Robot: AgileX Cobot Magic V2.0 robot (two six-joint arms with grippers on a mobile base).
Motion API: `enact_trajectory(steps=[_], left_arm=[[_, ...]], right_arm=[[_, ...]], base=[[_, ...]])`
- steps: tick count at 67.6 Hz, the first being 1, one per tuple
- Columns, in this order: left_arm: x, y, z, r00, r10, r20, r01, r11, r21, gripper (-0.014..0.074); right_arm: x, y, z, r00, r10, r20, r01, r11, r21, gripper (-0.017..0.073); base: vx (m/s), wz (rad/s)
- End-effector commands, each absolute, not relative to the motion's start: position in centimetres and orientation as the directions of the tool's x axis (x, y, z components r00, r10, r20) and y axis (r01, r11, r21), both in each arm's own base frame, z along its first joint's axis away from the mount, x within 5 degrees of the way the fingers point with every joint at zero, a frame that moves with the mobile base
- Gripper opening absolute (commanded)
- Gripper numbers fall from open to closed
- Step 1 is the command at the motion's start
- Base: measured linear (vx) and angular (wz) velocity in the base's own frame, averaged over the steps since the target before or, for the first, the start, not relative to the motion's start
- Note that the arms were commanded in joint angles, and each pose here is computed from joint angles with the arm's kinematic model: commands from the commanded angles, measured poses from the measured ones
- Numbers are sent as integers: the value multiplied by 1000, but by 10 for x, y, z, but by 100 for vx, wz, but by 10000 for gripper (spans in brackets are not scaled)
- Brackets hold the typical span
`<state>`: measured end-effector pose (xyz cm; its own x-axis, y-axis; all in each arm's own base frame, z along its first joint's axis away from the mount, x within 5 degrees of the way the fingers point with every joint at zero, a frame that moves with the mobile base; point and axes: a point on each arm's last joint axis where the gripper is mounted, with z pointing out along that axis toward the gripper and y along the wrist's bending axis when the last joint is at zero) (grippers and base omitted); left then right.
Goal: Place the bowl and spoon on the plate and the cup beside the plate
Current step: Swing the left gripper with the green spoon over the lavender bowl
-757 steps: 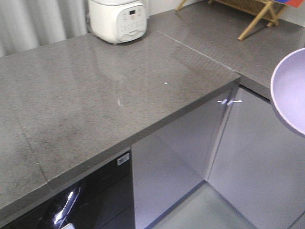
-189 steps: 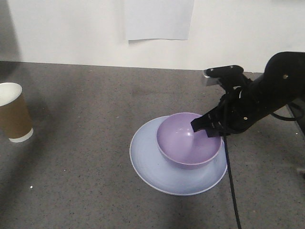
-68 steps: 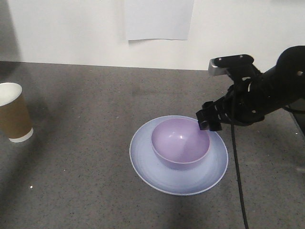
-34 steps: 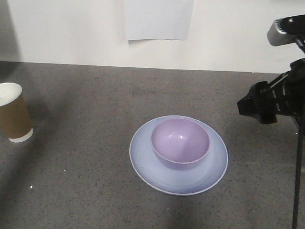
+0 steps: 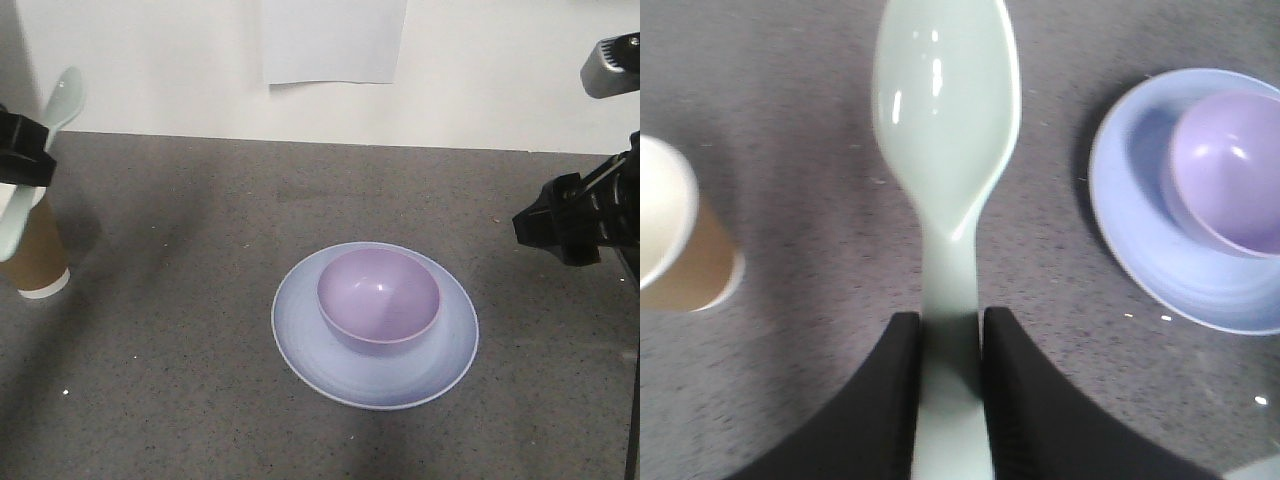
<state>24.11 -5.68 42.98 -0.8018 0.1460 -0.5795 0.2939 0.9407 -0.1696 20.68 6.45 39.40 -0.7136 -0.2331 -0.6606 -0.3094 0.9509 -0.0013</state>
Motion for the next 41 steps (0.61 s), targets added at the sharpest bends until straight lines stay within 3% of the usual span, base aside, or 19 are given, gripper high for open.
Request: enact_trajectory(steps=[1, 25, 41], left_arm=[[245, -69, 443, -746, 151, -648, 367, 906, -212, -7], [278, -138, 436, -693, 366, -622, 576, 799, -171, -7], [293, -193, 399, -676, 506, -536, 670, 725, -160, -7]], right_arm=[[205, 63, 409, -652, -209, -728, -302, 953, -3, 557], [205, 63, 409, -653, -206, -729, -302, 953, 1, 557], [205, 63, 409, -653, -206, -729, -302, 953, 1, 557]], base=[[0, 0], [0, 0], [0, 0]])
